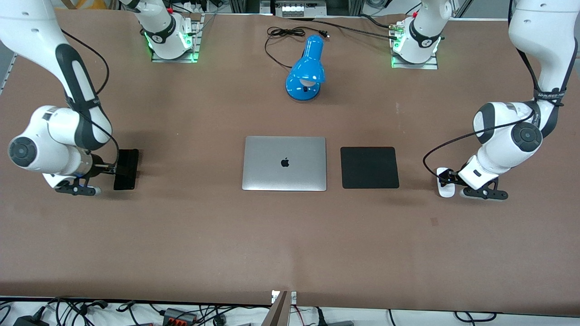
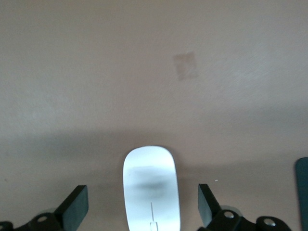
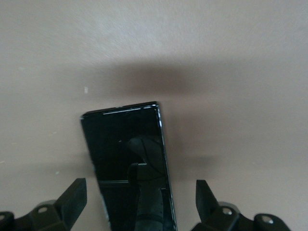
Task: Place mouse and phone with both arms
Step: 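Reach the left gripper to the white mouse while the right gripper reaches the phone, then grasp the mouse with the left gripper while the right gripper grasps the phone, then carry the mouse onto the black pad with the left gripper, then release the mouse and raise the left gripper while the right gripper carries the phone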
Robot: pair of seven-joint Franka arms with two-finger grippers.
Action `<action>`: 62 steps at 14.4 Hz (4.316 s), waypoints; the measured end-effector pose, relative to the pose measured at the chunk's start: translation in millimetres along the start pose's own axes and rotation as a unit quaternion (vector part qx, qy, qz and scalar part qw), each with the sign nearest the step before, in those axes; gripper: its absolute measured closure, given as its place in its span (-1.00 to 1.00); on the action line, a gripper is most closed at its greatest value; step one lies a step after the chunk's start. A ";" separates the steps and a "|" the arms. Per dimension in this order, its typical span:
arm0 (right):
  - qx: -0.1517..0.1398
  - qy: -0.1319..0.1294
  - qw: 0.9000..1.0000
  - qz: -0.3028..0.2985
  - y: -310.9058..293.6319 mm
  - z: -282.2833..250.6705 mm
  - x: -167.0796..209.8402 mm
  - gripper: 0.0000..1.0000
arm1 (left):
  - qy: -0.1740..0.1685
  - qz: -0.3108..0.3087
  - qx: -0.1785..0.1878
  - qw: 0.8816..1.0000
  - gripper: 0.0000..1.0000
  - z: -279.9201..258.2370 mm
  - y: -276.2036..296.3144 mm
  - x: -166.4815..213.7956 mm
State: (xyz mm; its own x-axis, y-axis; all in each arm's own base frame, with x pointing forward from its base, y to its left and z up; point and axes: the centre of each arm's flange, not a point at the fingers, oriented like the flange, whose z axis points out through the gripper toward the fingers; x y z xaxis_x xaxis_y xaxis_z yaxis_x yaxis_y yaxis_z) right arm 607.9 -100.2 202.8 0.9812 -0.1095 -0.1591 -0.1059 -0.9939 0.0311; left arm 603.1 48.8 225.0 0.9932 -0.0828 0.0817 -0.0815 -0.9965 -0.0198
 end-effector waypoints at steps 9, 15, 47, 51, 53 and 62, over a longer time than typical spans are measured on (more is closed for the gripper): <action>0.001 -0.016 1.000 -0.001 -5.5 21.3 -0.8 -1.00 | 0.038 0.000 -0.010 0.999 -1.00 51.6 4.1 -30.7; 0.002 -0.017 1.000 -0.004 -9.1 24.3 -0.5 -1.00 | 0.041 0.013 -0.010 0.999 -0.24 52.7 4.9 -31.5; -0.006 -0.039 0.997 -0.061 -136.1 -35.8 16.9 -0.59 | -0.043 -0.030 -0.054 0.997 -0.99 29.7 225.9 -14.0; 0.029 -0.049 0.997 -0.059 -220.5 -31.3 -2.2 -0.59 | -0.079 -0.039 -0.025 0.996 -1.00 -16.0 211.1 19.9; 0.043 -0.053 0.996 -0.055 -253.7 -30.1 -12.8 -0.59 | -0.090 -0.027 0.004 0.996 -1.00 -67.6 198.2 49.3; 0.027 -0.033 0.999 -0.012 -346.4 4.7 -48.1 -0.59 | -0.116 0.027 0.029 0.992 -1.00 -298.6 121.0 91.1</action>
State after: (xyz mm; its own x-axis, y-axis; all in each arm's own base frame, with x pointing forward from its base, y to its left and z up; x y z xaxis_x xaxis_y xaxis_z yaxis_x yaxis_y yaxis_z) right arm 596.7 249.3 195.0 0.9710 -0.0849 -0.2235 -0.0933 -0.9953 -0.0273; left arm 658.9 -83.3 527.6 0.9804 -0.1244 -0.1526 -0.1371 -0.9876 -0.0759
